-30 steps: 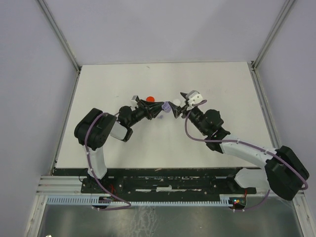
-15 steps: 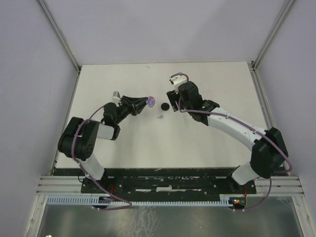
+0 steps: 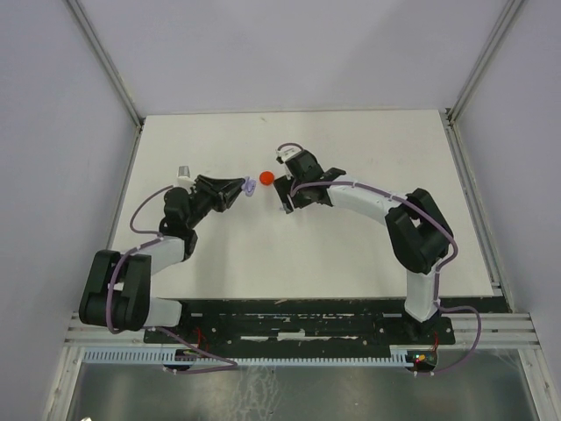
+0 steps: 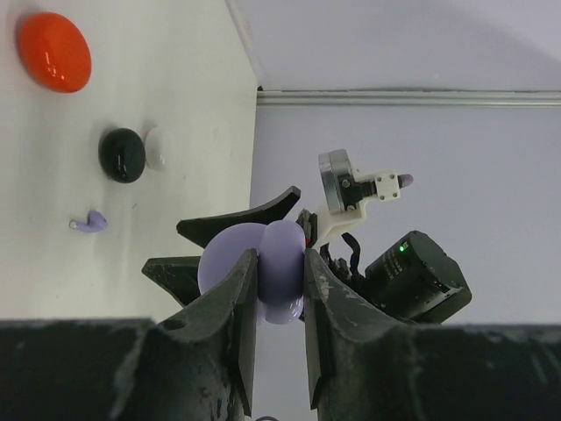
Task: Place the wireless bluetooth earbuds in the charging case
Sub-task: Pick up the earbud from the center of the board.
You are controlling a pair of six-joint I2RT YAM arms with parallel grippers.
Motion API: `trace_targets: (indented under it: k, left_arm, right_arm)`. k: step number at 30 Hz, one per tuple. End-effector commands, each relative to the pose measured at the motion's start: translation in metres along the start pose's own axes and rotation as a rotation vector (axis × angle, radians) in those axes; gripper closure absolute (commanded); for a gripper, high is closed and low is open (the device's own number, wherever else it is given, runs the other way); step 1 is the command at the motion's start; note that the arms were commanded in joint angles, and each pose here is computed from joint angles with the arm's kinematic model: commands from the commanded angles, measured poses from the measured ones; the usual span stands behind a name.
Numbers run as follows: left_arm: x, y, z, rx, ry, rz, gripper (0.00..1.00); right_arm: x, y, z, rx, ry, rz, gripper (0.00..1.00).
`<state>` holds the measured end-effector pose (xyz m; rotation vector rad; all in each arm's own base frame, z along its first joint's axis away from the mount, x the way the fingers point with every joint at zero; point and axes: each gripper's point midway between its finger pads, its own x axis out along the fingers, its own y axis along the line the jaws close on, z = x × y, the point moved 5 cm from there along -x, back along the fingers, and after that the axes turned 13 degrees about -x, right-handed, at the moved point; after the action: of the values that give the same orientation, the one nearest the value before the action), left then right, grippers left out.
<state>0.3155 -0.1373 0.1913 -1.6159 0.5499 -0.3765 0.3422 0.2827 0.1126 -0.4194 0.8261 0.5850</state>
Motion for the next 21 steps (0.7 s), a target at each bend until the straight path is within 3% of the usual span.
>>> trace_targets:
  k: [1,9,21]
  left_arm:
    - [-0.012,-0.003,0.007,0.069,-0.043,-0.015,0.97]
    - [-0.024,-0.004,0.015,0.078,-0.075,-0.005,0.97]
    - [-0.032,-0.004,0.021,0.069,-0.086,-0.004,0.97]
  right_arm:
    - [0.005,0.021,0.037,0.027,-0.130,0.122,0.22]
    - [0.033,0.038,0.057,0.008,-0.143,0.199,0.22]
    - [0.064,0.052,0.050,0.005,-0.093,0.233,0.23]
